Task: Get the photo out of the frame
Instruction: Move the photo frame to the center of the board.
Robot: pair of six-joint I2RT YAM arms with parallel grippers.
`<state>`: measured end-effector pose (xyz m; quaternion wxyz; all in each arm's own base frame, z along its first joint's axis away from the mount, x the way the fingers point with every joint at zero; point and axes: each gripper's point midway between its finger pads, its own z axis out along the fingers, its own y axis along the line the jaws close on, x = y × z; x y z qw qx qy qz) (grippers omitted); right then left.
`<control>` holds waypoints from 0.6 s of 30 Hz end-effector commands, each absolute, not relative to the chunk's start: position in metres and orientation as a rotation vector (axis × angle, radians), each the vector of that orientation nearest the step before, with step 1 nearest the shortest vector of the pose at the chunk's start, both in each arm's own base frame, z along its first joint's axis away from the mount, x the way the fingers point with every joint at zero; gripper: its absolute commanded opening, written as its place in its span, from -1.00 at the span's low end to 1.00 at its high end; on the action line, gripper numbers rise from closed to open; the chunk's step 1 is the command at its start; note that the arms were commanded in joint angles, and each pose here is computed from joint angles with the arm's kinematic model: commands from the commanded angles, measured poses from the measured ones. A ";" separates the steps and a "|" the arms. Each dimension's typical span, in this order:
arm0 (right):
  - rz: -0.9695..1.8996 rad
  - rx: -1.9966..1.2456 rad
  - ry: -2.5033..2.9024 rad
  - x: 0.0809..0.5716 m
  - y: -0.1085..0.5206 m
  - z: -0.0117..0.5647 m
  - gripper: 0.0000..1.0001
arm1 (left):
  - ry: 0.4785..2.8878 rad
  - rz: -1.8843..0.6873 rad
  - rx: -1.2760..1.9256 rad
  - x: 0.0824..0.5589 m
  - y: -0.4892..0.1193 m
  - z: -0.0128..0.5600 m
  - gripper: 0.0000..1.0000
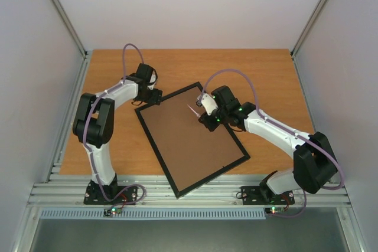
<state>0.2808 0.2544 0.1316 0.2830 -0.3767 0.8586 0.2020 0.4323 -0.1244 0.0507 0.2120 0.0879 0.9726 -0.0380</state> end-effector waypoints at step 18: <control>0.570 -1.013 2.254 0.280 0.257 0.144 -0.98 | 2.808 -0.215 0.280 0.410 -0.128 0.023 0.14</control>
